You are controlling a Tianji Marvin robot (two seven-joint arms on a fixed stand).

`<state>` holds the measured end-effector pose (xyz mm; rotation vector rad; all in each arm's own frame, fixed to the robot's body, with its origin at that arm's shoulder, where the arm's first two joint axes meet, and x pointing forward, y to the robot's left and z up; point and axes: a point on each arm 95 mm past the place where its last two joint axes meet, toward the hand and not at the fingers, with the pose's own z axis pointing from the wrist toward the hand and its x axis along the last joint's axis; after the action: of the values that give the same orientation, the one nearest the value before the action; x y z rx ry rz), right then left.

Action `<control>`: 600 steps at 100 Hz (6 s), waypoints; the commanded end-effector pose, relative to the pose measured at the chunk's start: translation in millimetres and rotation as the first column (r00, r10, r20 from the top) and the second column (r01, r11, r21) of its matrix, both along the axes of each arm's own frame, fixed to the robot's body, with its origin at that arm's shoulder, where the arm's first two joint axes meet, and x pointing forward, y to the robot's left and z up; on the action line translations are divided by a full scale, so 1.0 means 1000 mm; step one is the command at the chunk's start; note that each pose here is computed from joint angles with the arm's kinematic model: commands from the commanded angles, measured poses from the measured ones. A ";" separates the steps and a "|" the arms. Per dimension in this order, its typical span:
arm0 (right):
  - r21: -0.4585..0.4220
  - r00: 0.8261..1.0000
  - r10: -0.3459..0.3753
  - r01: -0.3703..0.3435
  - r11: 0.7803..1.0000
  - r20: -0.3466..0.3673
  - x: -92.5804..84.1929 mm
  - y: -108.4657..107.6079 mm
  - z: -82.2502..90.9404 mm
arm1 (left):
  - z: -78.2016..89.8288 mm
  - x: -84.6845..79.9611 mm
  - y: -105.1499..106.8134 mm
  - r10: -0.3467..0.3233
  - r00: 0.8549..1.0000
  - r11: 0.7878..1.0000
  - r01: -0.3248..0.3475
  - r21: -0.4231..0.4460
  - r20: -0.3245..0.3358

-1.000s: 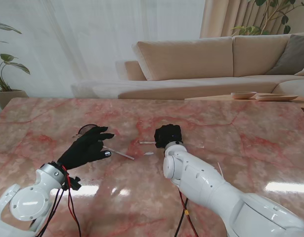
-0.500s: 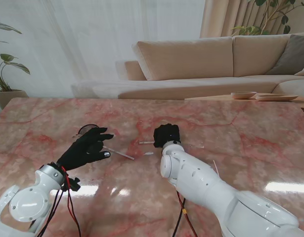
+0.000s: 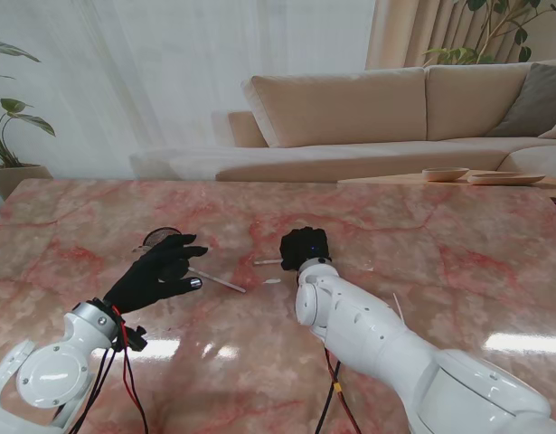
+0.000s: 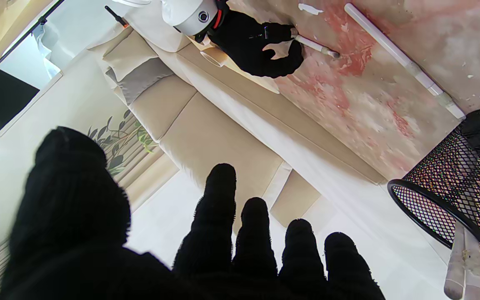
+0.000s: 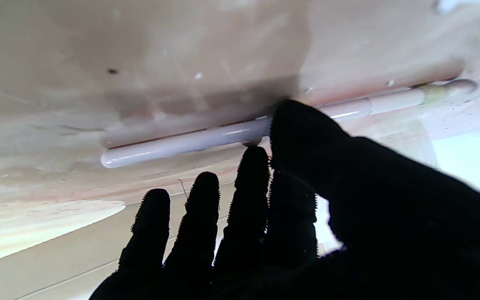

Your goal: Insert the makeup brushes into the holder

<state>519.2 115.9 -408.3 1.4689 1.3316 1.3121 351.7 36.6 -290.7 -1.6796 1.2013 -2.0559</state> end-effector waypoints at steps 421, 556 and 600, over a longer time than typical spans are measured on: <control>0.244 1.000 0.025 -0.020 0.970 -0.019 -0.072 -0.035 0.028 | 0.001 -0.002 0.003 0.012 1.000 1.000 -0.012 0.003 0.010; 0.092 0.974 0.219 -0.213 0.973 -0.057 -0.082 -0.018 -0.018 | -0.002 -0.003 0.008 0.019 1.000 1.000 -0.019 0.011 0.008; 0.079 0.966 0.240 -0.233 0.969 -0.092 -0.083 -0.019 -0.025 | -0.002 -0.002 0.008 0.027 1.000 1.000 -0.027 0.007 0.010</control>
<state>447.3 106.8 -412.6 1.4237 1.5349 1.5335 351.0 45.2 -289.3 -1.6599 1.1787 -2.0440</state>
